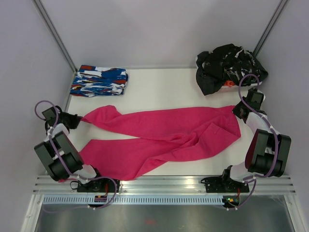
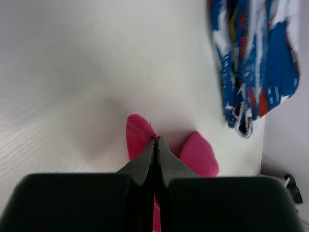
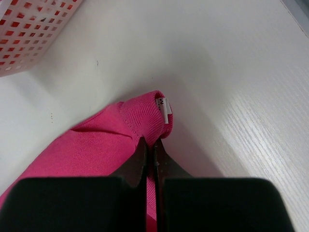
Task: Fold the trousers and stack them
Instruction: Flatten the trousers out
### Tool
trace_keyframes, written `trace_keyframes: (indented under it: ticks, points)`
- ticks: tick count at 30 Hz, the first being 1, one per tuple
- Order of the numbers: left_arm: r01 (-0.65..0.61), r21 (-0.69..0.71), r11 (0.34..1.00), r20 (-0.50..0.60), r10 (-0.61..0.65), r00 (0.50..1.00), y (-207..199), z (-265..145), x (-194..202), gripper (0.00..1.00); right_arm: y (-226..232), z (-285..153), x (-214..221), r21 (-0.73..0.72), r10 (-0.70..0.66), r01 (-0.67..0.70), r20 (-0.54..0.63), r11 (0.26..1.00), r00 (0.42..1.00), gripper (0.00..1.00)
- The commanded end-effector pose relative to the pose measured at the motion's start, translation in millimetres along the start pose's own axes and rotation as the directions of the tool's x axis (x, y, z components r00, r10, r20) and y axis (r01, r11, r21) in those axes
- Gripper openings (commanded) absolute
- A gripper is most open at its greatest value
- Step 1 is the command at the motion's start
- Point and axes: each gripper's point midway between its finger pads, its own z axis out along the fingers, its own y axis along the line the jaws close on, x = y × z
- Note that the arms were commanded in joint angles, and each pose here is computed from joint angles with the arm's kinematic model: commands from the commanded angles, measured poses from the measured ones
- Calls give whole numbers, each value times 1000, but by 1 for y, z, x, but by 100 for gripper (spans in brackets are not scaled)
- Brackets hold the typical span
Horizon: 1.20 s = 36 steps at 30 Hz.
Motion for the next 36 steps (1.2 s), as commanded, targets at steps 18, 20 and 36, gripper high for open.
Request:
trace_keyframes:
  ticks: [18,20,36]
  points:
    - [-652,241,719,480,496,724,-178,-140,-69,21,17,3,-11,-62,8,-7,19,998,1000,0]
    - [-630,176,757,486,489,724,-166,-139,-76,6,17,2,-12,-64,4,-2,24,998,1000,0]
    - [-440,-31,897,196,437,878,-80,-66,-61,88,17,5,-4,-79,14,-13,11,997,1000,0]
